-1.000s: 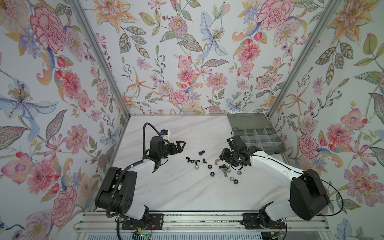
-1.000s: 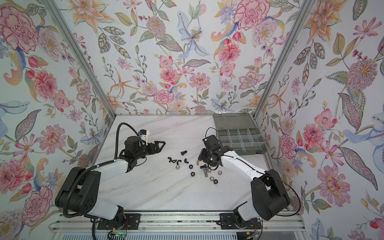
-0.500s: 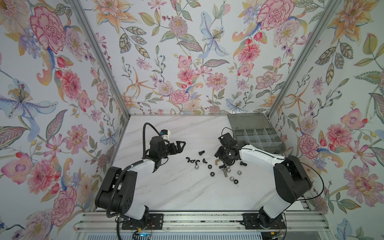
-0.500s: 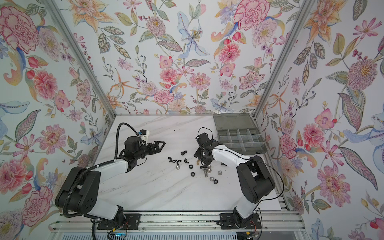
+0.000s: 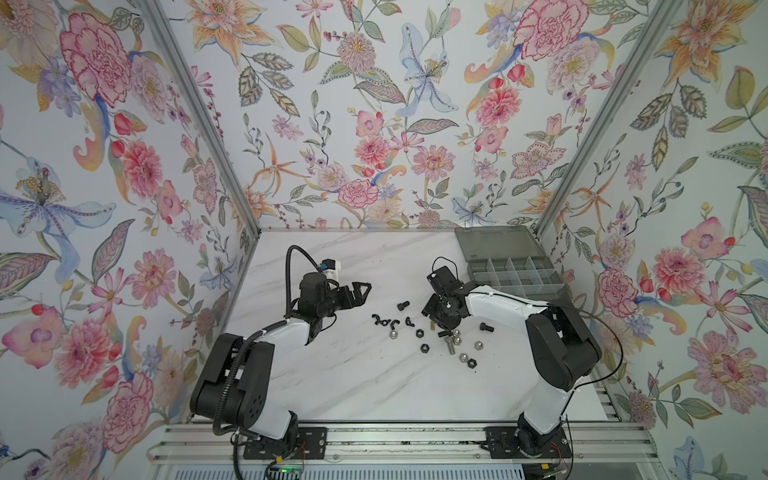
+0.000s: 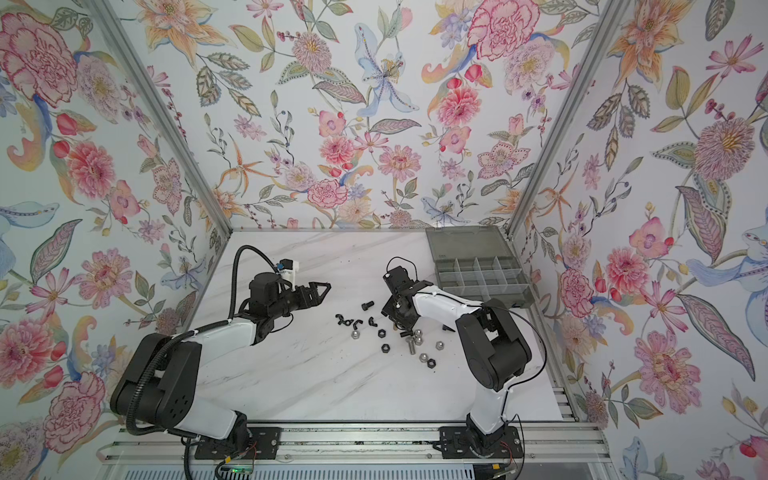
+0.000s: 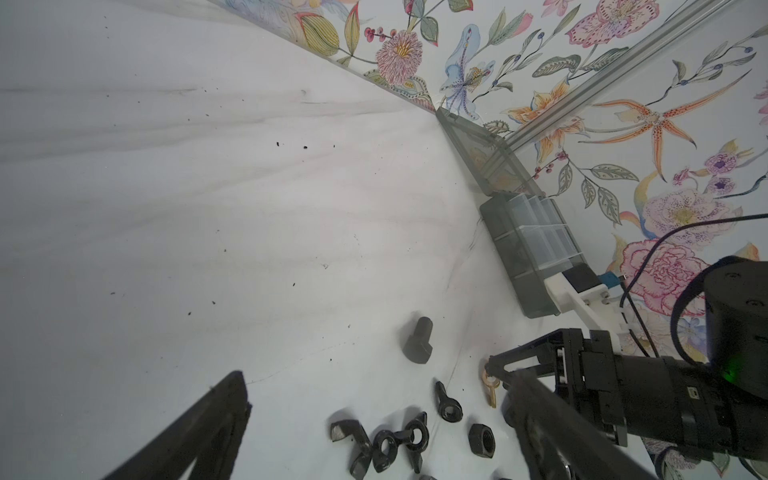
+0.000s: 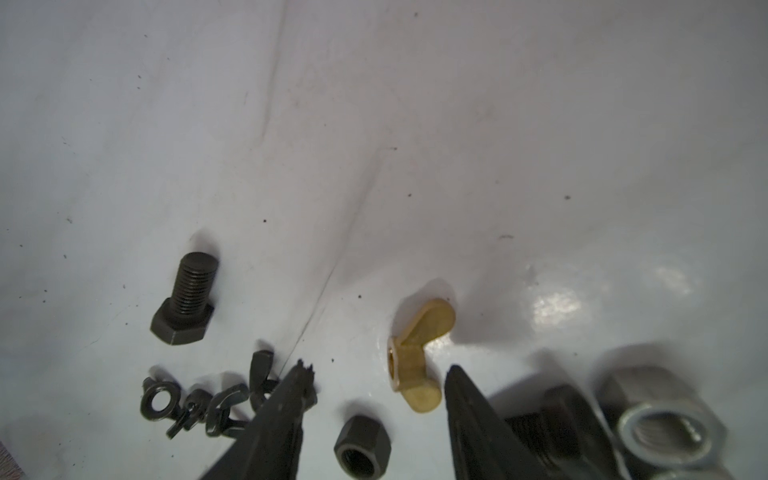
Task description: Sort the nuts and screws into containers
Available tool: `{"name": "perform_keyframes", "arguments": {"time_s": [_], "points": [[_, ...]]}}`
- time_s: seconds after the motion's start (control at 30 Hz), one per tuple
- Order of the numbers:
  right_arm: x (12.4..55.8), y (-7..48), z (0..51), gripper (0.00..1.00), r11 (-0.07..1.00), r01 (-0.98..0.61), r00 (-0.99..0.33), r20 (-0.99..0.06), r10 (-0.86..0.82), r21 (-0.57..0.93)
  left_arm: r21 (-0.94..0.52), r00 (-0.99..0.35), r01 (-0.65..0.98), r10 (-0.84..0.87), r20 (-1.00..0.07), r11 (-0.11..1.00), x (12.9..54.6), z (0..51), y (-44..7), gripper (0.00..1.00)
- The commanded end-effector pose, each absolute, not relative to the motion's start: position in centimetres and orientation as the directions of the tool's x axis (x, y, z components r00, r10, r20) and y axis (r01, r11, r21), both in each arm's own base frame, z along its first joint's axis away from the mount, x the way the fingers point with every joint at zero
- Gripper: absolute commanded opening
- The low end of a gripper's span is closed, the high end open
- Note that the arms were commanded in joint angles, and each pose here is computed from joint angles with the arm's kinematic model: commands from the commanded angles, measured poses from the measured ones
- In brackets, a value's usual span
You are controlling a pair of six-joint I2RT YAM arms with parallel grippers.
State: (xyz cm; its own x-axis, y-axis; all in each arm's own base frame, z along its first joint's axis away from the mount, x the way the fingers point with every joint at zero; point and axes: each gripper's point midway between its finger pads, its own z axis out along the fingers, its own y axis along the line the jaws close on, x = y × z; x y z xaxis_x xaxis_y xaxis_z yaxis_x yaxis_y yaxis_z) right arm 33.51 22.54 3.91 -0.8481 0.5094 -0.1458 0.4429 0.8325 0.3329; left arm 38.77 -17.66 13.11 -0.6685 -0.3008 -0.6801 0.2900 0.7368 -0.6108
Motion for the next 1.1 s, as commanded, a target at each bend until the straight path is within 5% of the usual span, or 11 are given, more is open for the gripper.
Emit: {"name": "perform_keyframes", "arguments": {"time_s": [0.0,0.53,1.07], "points": [[33.6,23.0,3.8,0.54,0.827,0.455,-0.846,-0.130,0.518,0.330,-0.610,-0.666,0.325,-0.284,-0.690,0.723,38.9,13.8,-18.5,0.99],[33.0,22.8,2.4,0.41,0.841,0.451,-0.858,-0.114,0.500,0.298,-0.615,-0.670,0.320,-0.287,-0.685,0.721,38.9,13.7,-18.5,0.99],[32.8,22.0,2.1,0.12,0.871,0.413,-0.874,-0.155,0.461,0.265,-0.618,-0.673,0.319,-0.288,-0.682,0.719,38.8,13.6,-18.6,0.99]]}}
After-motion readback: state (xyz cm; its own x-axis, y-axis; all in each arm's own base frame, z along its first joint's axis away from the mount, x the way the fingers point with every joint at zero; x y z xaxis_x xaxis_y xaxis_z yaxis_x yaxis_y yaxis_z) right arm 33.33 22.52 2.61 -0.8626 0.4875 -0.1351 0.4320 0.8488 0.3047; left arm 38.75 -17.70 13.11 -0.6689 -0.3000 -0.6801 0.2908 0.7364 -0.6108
